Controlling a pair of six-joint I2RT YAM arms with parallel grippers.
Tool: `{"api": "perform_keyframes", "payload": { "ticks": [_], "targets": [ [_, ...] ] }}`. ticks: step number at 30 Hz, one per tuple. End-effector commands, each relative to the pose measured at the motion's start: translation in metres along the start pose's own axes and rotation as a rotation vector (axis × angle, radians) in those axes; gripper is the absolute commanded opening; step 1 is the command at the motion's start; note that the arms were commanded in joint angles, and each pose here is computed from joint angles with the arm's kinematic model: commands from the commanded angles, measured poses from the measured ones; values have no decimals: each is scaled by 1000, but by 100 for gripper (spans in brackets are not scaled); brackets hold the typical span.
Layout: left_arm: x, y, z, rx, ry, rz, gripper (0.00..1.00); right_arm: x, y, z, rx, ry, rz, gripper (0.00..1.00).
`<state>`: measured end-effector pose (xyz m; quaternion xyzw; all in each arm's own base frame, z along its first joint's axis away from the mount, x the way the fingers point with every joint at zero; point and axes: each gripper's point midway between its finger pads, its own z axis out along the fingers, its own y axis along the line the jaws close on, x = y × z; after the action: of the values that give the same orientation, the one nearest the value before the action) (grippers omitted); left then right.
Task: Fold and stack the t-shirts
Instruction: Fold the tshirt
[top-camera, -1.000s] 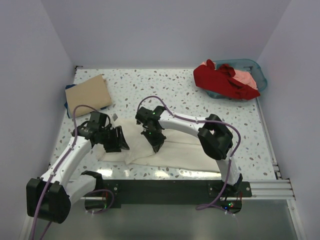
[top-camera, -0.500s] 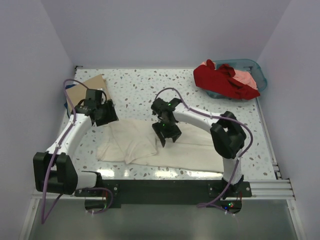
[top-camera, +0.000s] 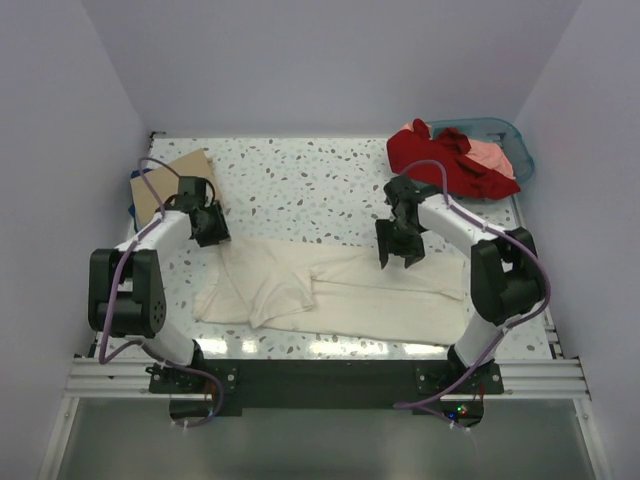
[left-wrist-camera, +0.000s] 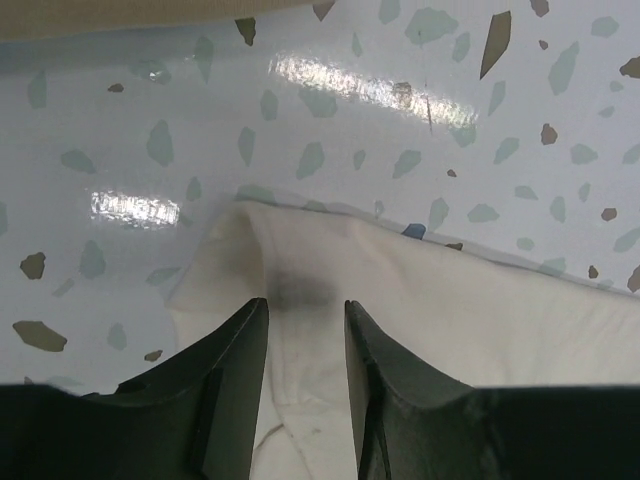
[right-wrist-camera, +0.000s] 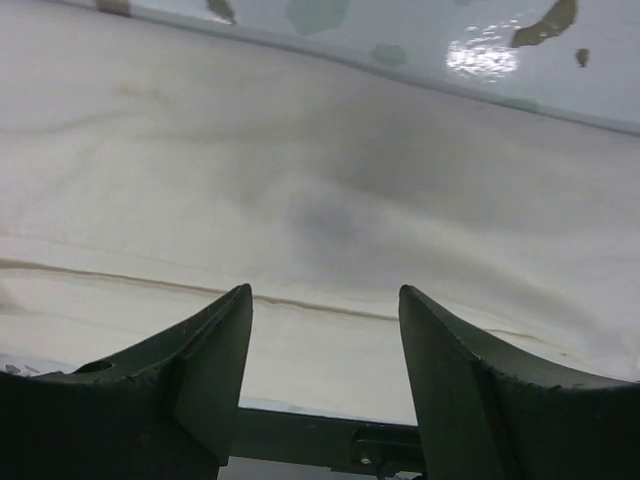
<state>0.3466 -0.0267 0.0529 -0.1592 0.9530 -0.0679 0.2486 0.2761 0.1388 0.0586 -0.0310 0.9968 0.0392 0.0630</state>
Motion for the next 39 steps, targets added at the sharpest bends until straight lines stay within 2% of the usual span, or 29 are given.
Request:
{"api": "perform_keyframes", "payload": {
  "ticks": [1, 3, 7, 15, 17, 27, 35, 39],
  "targets": [
    [-25, -10, 12, 52, -73, 3, 41, -18, -29, -12, 23, -105, 49, 64],
    [-25, -10, 19, 54, -66, 3, 40, -19, -45, -9, 32, -109, 95, 64],
    [-18, -8, 35, 53, -31, 7, 32, -12, -66, -1, 59, -84, 139, 64],
    [-9, 2, 49, 5, 14, 19, 26, 16, -102, 25, 135, 13, 222, 64],
    [-16, 15, 49, -27, 3, 7, 26, 21, -107, 29, 150, 34, 235, 64],
    [-30, 21, 52, -68, 5, 28, 26, 37, -141, 40, 230, 109, 306, 64],
    [-42, 27, 35, -123, -22, 54, 29, 37, -147, 41, 238, 123, 336, 64],
    [-49, 21, 26, -99, -42, 51, 29, 34, -146, 38, 233, 116, 335, 64]
  ]
}}
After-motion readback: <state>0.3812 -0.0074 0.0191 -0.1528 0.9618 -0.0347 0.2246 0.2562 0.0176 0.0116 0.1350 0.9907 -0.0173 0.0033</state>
